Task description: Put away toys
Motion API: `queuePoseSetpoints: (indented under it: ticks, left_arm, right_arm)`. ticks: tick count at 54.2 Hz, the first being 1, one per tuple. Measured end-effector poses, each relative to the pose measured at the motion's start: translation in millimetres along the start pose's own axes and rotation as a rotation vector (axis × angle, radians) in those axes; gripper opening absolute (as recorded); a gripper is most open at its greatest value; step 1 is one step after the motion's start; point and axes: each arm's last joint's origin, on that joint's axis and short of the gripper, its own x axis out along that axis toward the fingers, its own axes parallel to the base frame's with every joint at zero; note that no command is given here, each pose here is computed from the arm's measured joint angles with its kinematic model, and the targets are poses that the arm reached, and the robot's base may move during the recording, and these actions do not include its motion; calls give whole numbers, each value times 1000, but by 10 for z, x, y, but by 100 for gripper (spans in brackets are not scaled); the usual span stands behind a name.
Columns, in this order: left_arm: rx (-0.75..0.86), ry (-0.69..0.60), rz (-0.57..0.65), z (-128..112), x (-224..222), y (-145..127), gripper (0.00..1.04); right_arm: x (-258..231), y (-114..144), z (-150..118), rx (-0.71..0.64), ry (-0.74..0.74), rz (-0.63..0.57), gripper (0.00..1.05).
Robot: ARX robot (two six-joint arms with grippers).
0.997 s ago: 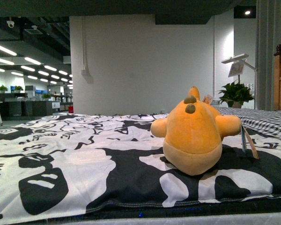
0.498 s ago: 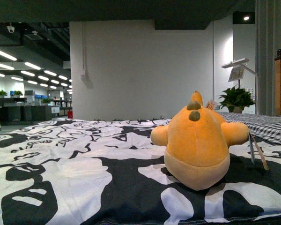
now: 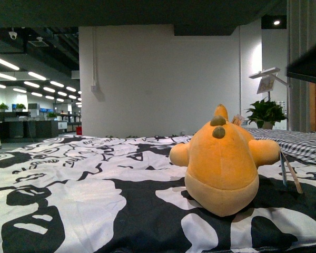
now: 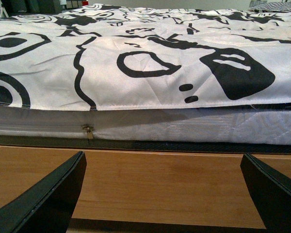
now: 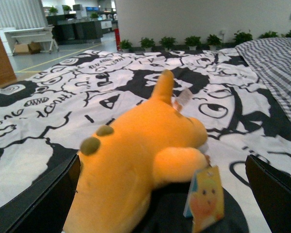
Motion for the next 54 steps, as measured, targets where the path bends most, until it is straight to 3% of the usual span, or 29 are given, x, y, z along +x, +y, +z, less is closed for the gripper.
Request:
queuePoseSetpoints:
  ticks: [9, 23, 54]
  left_arm:
    - [0, 0, 0, 0, 0, 0, 99]
    - [0, 0, 0, 0, 0, 0, 99]
    - [0, 0, 0, 0, 0, 0, 99]
  right_arm:
    - [361, 302, 100, -58, 26, 45, 104]
    - [783, 614, 11, -149, 86, 34, 104]
    - [1248, 708, -521, -260, 221, -52, 104]
